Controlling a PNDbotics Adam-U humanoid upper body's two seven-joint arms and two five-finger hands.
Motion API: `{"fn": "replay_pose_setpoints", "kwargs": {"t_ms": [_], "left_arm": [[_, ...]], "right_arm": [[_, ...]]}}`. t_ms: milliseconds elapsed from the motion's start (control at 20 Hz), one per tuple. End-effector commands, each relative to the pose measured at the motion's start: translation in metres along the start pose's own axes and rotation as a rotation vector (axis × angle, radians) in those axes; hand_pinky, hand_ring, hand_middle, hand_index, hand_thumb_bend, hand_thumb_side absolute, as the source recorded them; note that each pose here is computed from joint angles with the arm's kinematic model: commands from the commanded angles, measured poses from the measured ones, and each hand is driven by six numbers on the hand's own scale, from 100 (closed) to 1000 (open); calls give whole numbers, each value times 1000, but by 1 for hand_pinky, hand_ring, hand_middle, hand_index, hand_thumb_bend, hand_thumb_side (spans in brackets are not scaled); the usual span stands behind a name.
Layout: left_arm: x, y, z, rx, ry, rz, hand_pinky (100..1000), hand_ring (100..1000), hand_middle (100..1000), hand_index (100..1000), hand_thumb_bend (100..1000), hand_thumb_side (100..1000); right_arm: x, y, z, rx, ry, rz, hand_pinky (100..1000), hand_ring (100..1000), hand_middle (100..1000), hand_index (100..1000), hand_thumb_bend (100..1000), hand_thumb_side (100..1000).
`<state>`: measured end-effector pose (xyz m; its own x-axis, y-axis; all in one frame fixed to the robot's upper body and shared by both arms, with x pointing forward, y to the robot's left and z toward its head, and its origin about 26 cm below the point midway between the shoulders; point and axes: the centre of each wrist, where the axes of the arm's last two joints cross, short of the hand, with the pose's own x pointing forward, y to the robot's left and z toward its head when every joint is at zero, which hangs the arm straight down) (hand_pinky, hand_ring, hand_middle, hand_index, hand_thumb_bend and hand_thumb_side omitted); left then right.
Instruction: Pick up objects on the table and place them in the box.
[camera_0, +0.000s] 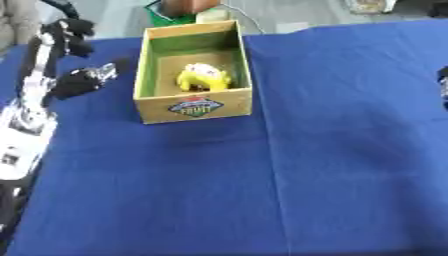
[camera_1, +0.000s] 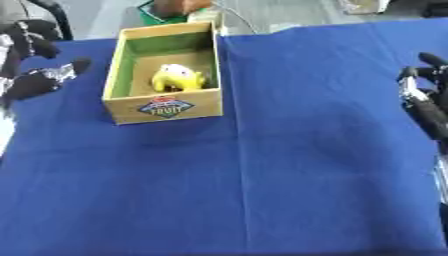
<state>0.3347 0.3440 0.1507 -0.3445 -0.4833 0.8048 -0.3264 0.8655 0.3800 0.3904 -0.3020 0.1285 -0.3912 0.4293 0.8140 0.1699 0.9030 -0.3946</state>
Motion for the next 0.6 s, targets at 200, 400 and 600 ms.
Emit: {"fn": "replay_pose_setpoints", "kwargs": {"t_ms": [200, 400, 600], "left_arm": [[5, 8, 14, 94, 5, 69, 605, 570, 631, 737, 699, 328], [1, 4, 23, 113, 27, 98, 603, 566, 625, 733, 691, 321], [0, 1, 27, 125, 38, 117, 602, 563, 622, 735, 687, 313]], "right_arm": [[10, -13, -6, -27, -38, 19, 742, 905, 667, 913, 100, 545], [10, -14, -6, -28, -38, 20, 742, 905, 667, 912, 100, 546], [10, -14, -6, -30, -37, 19, 742, 905, 667, 912, 100, 547]]}}
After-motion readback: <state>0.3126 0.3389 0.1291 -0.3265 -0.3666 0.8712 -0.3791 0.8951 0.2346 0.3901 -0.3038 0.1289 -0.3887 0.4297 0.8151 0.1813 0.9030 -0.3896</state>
